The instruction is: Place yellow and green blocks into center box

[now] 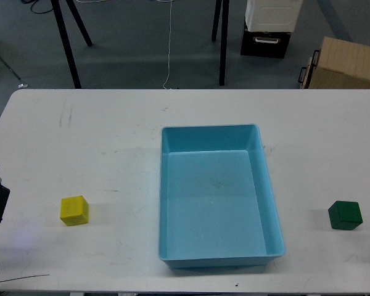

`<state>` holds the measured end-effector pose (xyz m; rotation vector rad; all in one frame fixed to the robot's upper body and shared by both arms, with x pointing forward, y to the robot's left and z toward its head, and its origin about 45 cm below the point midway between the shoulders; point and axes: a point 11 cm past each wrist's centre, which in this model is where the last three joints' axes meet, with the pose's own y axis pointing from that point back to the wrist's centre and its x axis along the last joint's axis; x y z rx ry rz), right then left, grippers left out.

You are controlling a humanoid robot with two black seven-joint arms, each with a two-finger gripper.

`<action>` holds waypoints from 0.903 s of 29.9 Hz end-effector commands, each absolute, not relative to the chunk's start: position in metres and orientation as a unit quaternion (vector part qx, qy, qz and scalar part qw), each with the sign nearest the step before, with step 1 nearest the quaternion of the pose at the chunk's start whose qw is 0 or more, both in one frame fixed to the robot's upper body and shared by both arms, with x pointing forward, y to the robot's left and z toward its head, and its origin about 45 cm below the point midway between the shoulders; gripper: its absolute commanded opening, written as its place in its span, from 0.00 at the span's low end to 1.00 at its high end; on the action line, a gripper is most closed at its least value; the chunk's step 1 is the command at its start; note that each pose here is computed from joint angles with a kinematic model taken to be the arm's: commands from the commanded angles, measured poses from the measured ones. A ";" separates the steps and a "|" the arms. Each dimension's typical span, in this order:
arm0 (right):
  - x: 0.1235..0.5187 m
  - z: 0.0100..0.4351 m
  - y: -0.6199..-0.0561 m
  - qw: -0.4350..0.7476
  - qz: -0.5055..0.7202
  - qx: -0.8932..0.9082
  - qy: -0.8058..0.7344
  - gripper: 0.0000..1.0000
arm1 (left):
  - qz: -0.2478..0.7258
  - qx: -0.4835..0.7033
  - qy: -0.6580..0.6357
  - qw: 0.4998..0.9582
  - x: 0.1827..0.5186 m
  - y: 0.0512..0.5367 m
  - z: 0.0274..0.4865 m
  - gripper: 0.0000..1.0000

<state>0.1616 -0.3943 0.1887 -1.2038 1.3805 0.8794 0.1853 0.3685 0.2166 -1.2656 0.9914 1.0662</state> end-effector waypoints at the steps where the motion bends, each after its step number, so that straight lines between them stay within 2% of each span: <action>1: 0.163 0.186 -0.389 0.541 0.371 -0.493 0.572 1.00 | 0.453 -0.540 0.424 0.569 0.185 0.367 0.216 1.00; 10: 0.161 0.183 -0.393 0.585 0.361 -0.451 0.569 1.00 | 0.456 -0.544 0.421 0.564 0.184 0.369 0.215 1.00; 15: 0.171 0.199 -0.412 0.586 0.337 -0.468 0.569 1.00 | 0.454 -0.550 0.420 0.561 0.184 0.368 0.215 1.00; 21: 0.204 0.253 -0.446 0.465 0.301 -0.588 0.589 1.00 | 0.451 -0.555 0.420 0.559 0.185 0.366 0.215 1.00; 27: 0.252 0.302 -0.442 0.225 0.208 -0.734 0.606 1.00 | 0.437 -0.560 0.417 0.567 0.195 0.361 0.221 1.00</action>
